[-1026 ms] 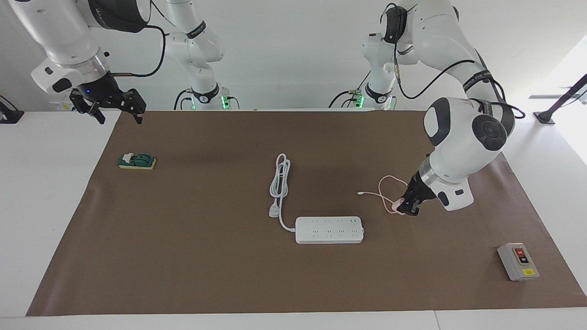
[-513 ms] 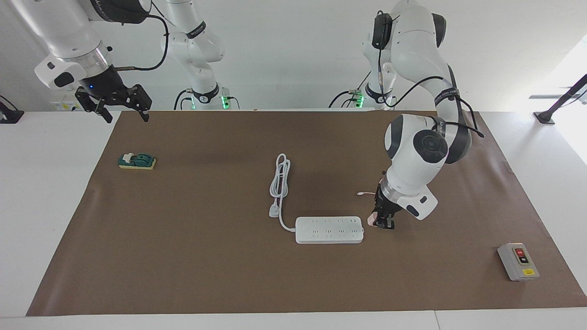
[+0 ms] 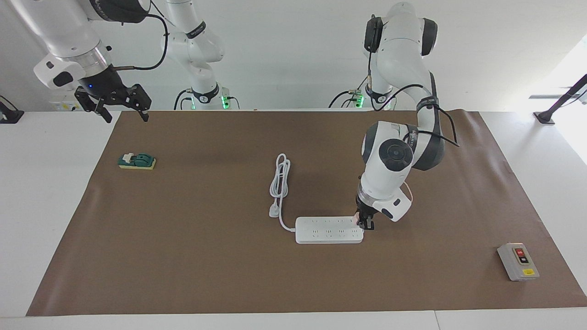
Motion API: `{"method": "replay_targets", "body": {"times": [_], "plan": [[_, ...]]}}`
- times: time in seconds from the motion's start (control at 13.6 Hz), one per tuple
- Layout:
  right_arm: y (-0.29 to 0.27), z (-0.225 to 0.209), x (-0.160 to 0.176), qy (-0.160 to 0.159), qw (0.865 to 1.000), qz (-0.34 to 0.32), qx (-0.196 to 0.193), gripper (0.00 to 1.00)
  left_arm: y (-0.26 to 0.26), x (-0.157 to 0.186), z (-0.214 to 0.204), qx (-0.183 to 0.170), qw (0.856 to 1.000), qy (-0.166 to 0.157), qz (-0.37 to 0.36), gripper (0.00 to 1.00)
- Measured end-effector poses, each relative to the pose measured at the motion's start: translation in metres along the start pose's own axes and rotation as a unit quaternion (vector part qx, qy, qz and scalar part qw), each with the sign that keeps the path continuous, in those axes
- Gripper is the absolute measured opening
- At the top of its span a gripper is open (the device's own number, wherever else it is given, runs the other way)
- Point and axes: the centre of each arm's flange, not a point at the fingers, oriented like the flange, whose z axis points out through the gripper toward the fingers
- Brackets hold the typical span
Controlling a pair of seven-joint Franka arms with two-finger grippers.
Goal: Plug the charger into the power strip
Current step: 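Push the charger plug into the strip's end socket with the left gripper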
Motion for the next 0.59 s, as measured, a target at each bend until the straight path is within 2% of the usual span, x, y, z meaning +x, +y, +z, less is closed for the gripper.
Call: {"method": "replay_targets", "body": {"times": [0.59], "plan": [[0.002,0.0,0.0,-0.001,1.0,0.0,-0.007,1.0,-0.008,-0.009,0.016,0.02,1.0,0.007,0.001,0.31]]}}
